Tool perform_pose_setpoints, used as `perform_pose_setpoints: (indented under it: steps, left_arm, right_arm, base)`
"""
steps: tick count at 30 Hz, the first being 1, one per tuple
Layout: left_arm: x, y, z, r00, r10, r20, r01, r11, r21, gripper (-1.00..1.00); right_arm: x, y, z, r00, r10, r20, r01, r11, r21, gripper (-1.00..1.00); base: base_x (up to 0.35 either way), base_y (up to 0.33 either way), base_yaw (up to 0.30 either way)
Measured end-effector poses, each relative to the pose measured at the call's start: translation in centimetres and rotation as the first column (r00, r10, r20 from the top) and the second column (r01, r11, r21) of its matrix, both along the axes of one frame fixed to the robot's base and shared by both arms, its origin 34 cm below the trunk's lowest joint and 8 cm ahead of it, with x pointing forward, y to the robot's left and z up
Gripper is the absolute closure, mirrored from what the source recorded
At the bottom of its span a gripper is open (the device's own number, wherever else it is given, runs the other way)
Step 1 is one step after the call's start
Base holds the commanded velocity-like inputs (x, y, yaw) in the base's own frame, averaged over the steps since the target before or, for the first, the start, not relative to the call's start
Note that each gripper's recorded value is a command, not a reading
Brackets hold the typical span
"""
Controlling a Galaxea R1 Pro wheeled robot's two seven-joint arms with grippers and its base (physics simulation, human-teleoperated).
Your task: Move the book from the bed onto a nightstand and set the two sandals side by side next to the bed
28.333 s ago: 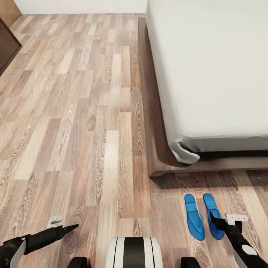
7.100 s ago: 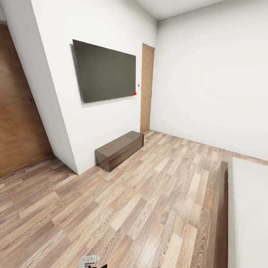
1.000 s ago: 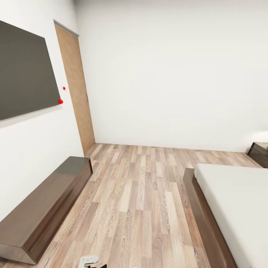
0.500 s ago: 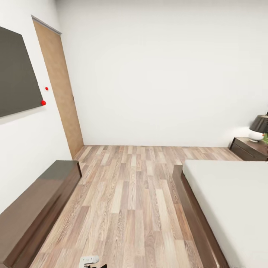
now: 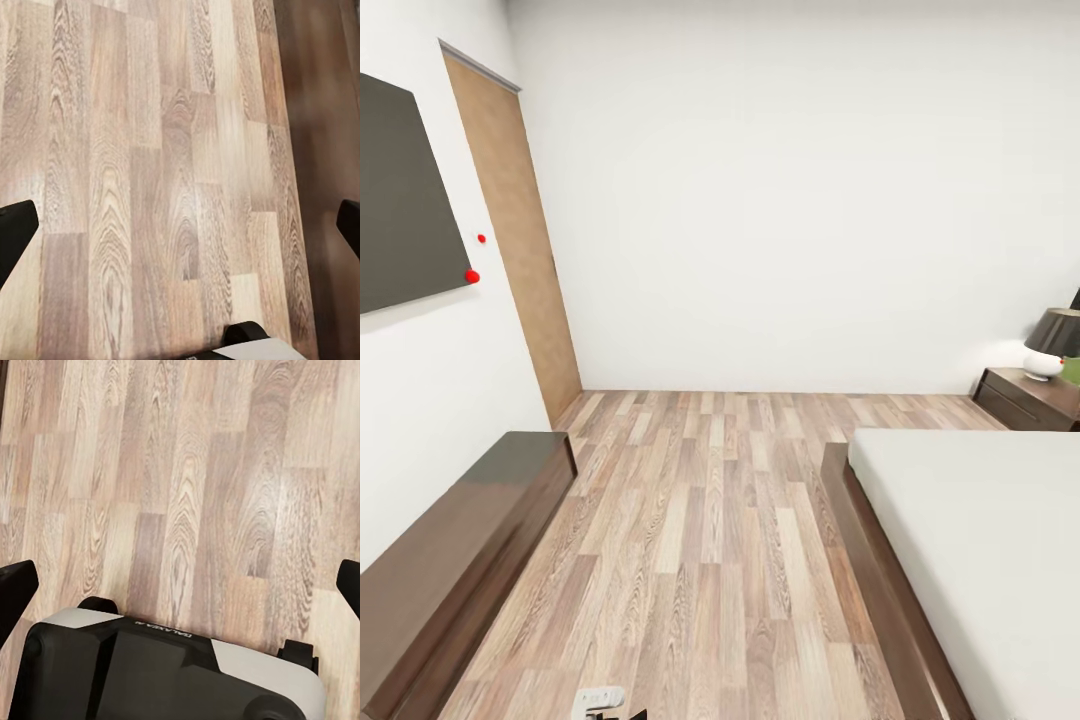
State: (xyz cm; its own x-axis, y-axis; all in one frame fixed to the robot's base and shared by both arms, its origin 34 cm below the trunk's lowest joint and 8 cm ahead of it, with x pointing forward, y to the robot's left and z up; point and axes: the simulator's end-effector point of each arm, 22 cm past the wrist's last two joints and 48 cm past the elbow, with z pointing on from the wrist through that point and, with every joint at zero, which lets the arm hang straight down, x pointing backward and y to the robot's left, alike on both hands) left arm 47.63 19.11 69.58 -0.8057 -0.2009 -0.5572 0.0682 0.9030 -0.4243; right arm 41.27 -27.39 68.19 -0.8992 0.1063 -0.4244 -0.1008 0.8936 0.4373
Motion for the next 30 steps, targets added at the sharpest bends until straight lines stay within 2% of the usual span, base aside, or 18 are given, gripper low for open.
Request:
perform_pose_setpoints:
  steps: [15,30]
  left_arm:
    - [-0.13,0.01,-0.14,1.000,0.000,-0.004,0.000,1.000,0.000,-1.00]
    - [-0.15,0.01,-0.12,1.000,0.000,-0.004,0.000,1.000,0.000,-1.00]
  right_arm:
    - [-0.13,0.05,-0.11,1.000,0.000,-0.004,0.000,1.000,0.001,-1.00]
    - [-0.15,0.00,-0.10,1.000,0.000,-0.004,0.000,1.000,0.000,-1.00]
  base:
    - [0.017,0.000,0.000]
    - [0.305,0.000,0.000]
